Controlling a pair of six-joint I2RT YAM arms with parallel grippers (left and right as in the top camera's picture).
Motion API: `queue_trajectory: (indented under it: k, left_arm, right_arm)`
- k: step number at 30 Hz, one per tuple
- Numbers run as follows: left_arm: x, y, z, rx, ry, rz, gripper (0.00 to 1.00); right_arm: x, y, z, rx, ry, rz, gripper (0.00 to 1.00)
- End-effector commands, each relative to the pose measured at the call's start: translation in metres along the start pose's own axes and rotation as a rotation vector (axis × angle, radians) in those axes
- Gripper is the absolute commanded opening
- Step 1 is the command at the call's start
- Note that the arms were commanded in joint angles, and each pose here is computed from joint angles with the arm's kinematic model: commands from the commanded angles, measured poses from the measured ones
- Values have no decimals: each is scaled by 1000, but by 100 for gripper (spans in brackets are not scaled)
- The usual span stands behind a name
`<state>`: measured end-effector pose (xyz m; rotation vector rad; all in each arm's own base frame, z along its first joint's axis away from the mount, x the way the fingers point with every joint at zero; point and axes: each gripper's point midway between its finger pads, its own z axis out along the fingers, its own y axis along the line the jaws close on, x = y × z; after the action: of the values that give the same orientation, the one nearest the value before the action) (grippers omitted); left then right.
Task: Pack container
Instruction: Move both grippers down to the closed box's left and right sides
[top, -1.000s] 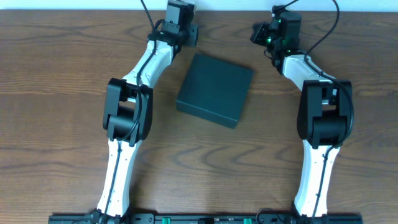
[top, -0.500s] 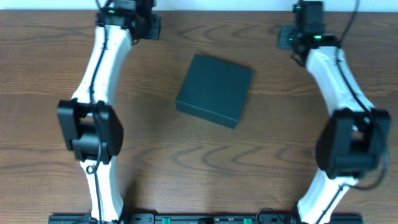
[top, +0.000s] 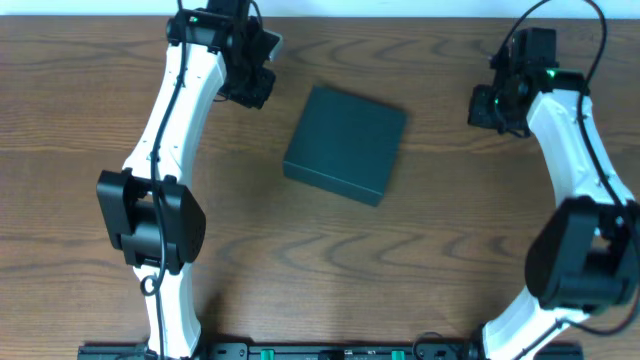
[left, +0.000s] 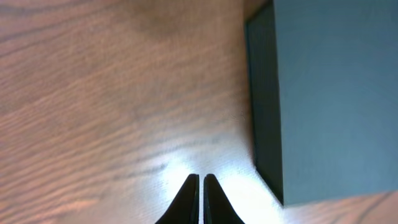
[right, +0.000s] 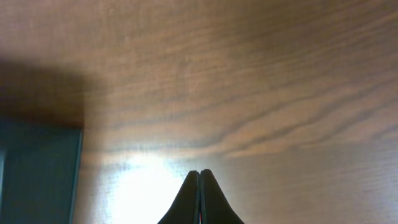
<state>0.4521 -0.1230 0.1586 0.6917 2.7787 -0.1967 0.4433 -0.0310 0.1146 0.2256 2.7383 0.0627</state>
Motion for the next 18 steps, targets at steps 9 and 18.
queue_trajectory:
  k: [9,18]
  left_arm:
    - [24,-15,-137,-148,-169,82,6]
    - [94,-28,-166,-183,-128,67,6]
  right_arm:
    - [15,-1,-113,15,-285,-131,2]
    - [79,-5,-140,5,-332,-66,1]
